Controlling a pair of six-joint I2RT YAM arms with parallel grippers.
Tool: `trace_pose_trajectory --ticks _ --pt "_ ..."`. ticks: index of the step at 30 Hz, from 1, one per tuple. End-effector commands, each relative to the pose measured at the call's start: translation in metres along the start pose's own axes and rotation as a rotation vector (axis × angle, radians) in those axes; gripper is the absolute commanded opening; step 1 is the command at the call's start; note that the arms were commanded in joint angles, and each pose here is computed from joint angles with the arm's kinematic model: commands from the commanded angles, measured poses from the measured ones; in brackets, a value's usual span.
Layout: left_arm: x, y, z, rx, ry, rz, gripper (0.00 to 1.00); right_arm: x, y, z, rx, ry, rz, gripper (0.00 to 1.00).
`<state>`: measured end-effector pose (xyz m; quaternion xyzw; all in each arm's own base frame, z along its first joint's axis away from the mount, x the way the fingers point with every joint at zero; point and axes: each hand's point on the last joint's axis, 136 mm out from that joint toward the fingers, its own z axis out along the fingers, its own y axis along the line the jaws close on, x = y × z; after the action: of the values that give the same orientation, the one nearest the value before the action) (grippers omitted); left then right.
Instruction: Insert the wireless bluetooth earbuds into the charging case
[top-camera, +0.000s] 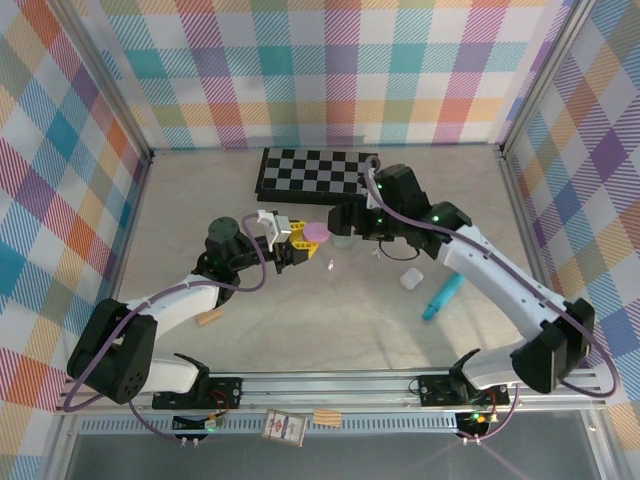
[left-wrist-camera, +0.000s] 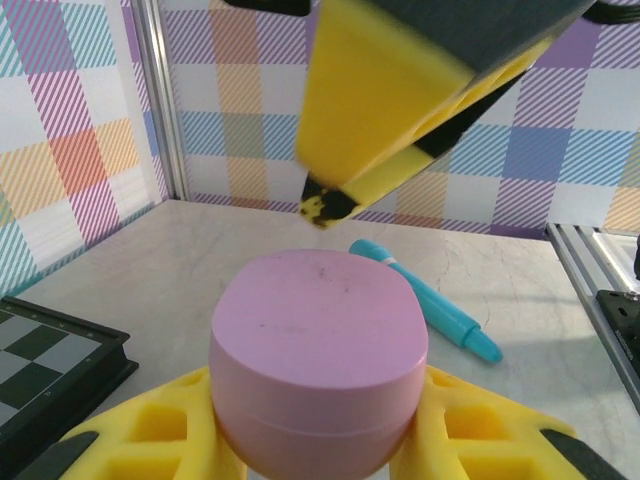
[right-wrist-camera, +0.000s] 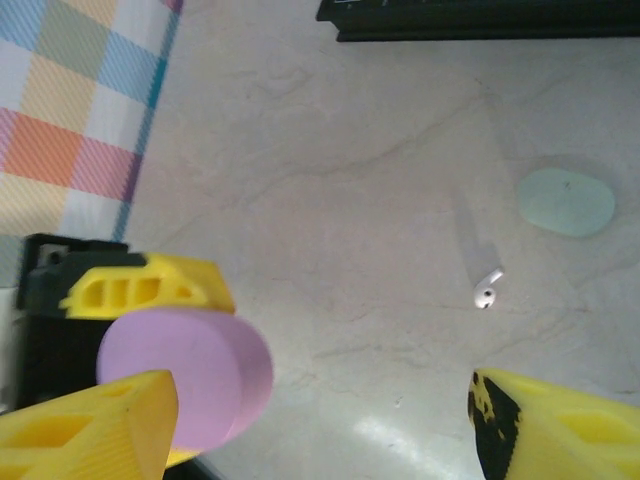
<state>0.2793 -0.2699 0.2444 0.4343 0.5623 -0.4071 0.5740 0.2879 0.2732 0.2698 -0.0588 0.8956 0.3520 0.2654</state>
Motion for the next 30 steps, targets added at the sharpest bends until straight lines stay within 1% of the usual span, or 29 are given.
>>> trace_pose_trajectory --ticks 1,3,5,8,11,14,18,20,23,26,28,30 --pt "-0.025 -0.003 -0.002 -0.002 -0.076 0.062 0.29 -0.007 0.017 -0.010 -0.173 -0.031 0.126 0.77" --pt "-0.031 -0.002 -0.002 -0.007 -0.099 0.058 0.29 -0.005 0.026 -0.006 -0.305 -0.011 0.206 0.77" --pt "-0.037 -0.002 -0.003 -0.011 -0.128 0.059 0.29 -0.002 0.034 -0.003 -0.399 0.016 0.261 0.77" --pt "-0.042 -0.002 -0.003 -0.008 -0.156 0.066 0.30 0.000 0.043 0.000 -0.489 0.043 0.318 0.73" --pt "-0.045 -0.002 -0.002 -0.002 -0.159 0.060 0.29 -0.002 0.052 0.003 -0.567 0.065 0.343 0.61" --pt "-0.047 -0.002 -0.002 0.000 -0.162 0.063 0.29 -0.001 0.058 0.009 -0.618 0.097 0.355 0.58" --pt "-0.047 -0.003 -0.002 0.002 -0.156 0.057 0.29 -0.001 0.060 0.013 -0.636 0.108 0.365 0.57" --pt "-0.046 -0.003 -0.002 0.000 -0.152 0.054 0.29 -0.001 0.055 0.012 -0.614 0.090 0.368 0.57" --pt "-0.046 -0.003 -0.003 0.003 -0.151 0.052 0.29 0.000 0.039 0.011 -0.510 0.040 0.377 0.59" --pt "-0.047 -0.003 -0.002 0.002 -0.152 0.054 0.29 -0.005 0.020 0.005 -0.427 -0.046 0.410 0.61" --pt "-0.046 -0.003 -0.002 0.002 -0.151 0.053 0.29 -0.010 0.017 -0.002 -0.418 -0.094 0.386 0.62" --pt "-0.045 -0.003 -0.001 0.007 -0.149 0.051 0.29 -0.014 0.024 -0.008 -0.441 -0.116 0.338 0.66"
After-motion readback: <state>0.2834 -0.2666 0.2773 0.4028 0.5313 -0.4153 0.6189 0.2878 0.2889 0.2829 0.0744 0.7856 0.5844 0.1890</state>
